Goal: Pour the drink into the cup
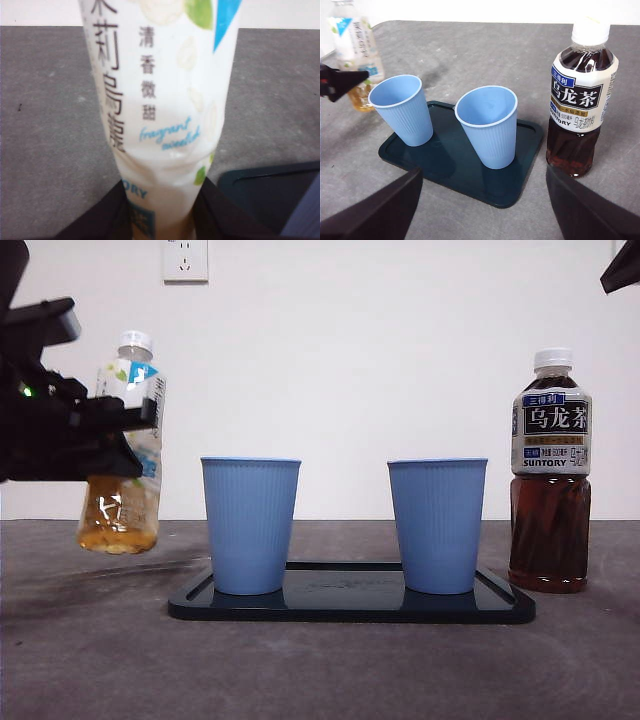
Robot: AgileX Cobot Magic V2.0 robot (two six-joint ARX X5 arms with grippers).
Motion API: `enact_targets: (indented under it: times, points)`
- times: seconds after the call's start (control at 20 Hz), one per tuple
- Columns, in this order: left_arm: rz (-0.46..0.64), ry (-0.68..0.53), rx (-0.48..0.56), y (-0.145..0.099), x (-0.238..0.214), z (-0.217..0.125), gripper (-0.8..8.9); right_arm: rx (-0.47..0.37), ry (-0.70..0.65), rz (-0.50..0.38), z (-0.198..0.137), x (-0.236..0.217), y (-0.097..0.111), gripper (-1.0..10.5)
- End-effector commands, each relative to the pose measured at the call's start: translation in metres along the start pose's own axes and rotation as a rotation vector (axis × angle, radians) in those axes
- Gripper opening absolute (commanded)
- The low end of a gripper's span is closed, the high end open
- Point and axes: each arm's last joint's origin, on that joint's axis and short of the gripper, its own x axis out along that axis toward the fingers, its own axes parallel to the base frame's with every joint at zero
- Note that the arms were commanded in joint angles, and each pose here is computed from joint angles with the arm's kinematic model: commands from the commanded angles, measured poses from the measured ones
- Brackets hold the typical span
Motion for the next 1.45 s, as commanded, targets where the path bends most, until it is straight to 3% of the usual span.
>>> enact_targets:
  times: [0.05,0.4,0.6,0.8,0.95,1.45]
  points:
    - [-0.007,-0.066,-0.011,-0.002,0.007,0.005,0.07,0.008,-0.012,0.008,0.003,-0.001,0.001,3.9]
    - [0.013,-0.014,-0.008,0.003,0.015,-0.007,0.1,0.008,-0.013,0.007,0.003,-0.001,0.001,3.9]
    - [0.018,0.031,-0.028,0.003,0.015,-0.011,1.7,0.004,-0.013,0.007,0.003,-0.001,0.001,3.9]
    - [0.031,0.143,-0.036,0.004,0.014,-0.022,1.98,0.0,-0.013,0.007,0.003,-0.001,0.001,3.9]
    - [0.035,0.227,-0.024,0.003,0.012,-0.03,2.95,0.0,-0.013,0.007,0.003,-0.001,0.001,3.9]
    - [0.046,0.322,-0.013,0.003,0.007,-0.037,3.19,-0.018,-0.013,0.007,0.003,-0.001,0.001,3.9]
